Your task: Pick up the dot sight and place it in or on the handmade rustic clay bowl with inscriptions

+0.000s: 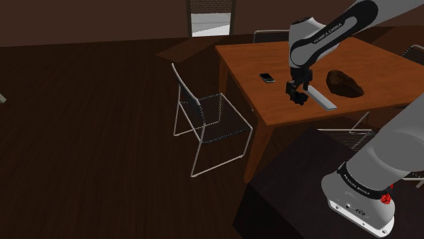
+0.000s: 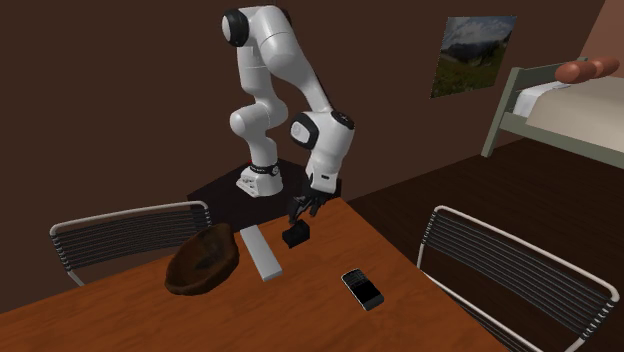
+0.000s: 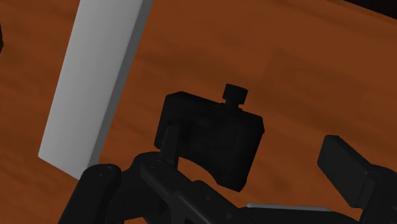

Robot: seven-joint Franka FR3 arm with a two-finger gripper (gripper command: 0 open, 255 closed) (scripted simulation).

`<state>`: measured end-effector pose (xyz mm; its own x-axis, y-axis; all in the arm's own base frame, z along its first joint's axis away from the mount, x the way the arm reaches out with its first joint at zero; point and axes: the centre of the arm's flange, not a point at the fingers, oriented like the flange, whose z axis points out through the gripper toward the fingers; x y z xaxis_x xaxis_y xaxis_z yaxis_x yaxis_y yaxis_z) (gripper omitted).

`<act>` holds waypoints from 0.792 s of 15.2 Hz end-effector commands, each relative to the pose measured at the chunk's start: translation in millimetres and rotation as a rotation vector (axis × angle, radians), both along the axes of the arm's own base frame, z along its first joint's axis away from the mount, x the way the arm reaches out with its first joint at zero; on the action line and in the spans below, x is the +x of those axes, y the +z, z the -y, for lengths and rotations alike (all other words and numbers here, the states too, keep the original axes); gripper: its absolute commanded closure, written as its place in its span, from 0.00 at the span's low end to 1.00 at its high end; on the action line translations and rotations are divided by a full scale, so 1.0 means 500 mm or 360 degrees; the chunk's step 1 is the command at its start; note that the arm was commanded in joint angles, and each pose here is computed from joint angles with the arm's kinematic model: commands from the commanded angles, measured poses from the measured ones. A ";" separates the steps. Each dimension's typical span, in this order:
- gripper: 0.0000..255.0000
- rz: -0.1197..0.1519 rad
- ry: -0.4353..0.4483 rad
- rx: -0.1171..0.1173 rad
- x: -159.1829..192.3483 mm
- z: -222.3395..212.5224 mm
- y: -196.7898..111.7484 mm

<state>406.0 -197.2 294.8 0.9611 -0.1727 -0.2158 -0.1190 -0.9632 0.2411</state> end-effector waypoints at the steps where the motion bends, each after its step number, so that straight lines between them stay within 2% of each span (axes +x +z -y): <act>1: 0.00 0.0001 0.0000 0.0000 -0.001 0.004 -0.007; 7: 0.00 0.0001 0.0000 0.0000 -0.001 0.004 -0.007; 8: 1.00 0.0001 0.0000 0.0000 -0.001 0.004 -0.007; 12: 1.00 0.0001 0.0000 0.0000 -0.001 0.004 -0.007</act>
<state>405.5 -199.0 291.1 0.9611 -0.1727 -0.2154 -0.1190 -0.9632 0.2411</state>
